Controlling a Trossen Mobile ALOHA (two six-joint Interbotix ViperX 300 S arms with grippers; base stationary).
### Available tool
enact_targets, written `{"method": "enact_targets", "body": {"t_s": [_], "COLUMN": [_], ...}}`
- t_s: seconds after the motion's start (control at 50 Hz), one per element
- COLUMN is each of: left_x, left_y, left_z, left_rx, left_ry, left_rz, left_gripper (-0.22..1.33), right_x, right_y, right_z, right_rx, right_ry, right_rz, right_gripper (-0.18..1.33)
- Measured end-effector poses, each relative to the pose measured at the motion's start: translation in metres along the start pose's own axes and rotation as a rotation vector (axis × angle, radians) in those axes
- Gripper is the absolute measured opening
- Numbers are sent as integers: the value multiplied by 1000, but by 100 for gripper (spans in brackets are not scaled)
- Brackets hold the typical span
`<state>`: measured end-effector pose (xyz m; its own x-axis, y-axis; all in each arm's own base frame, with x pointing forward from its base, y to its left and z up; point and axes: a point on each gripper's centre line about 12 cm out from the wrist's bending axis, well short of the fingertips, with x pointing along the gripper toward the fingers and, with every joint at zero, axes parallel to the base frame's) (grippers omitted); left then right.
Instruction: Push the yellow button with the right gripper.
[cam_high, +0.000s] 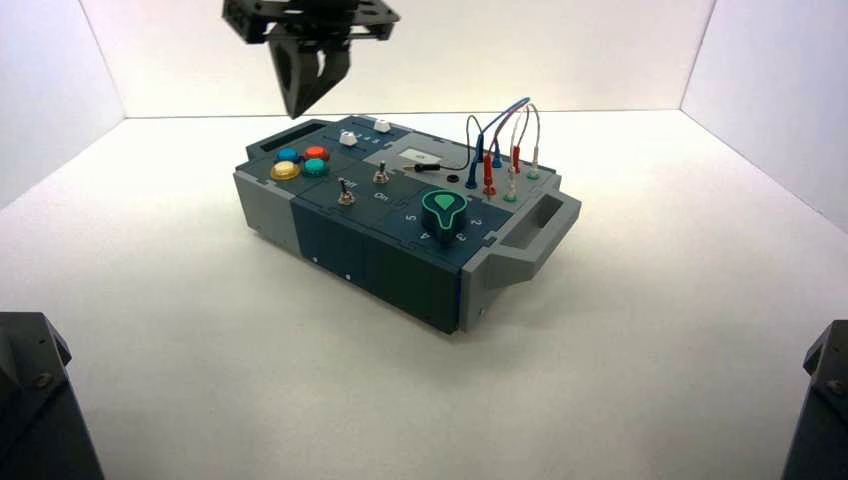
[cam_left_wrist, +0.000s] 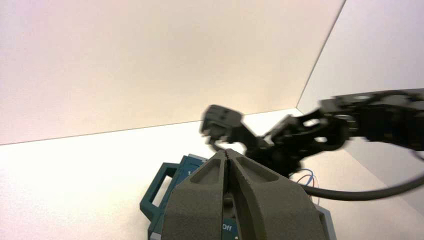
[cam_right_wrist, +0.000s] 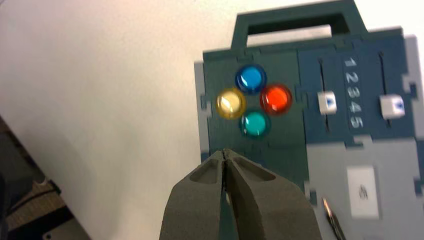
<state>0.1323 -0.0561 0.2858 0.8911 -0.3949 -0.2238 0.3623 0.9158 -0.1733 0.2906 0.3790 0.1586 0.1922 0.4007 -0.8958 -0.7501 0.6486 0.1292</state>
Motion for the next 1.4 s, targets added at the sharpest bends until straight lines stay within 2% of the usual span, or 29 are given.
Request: {"method": "enact_targets", "body": {"t_s": [0.14,0.26,0.52,0.9,1.4], "left_x": [0,0,-1,-2,-4], "left_y": [0,0,0,0,-1], "left_z": [1,1,1,1,3], "left_rx": [0,-1,0,1,2], "left_ry": [-3,-2,-5,-11,-21], "left_rz": [0,-1,-1,-2,-4], "left_gripper": [-17,-17,-17,-17,-17], "right_x": [11,22,45,64,77], "right_y": [0,0,-1,-2,-3], "right_z": [12,14,12,10,6], "right_rx": [-2,1,21,32,48], "right_ry": [14,26,62,86,107], "right_rz": [3,4,16,20,26], "right_gripper": [-14,-14,-14,-14,-15]}}
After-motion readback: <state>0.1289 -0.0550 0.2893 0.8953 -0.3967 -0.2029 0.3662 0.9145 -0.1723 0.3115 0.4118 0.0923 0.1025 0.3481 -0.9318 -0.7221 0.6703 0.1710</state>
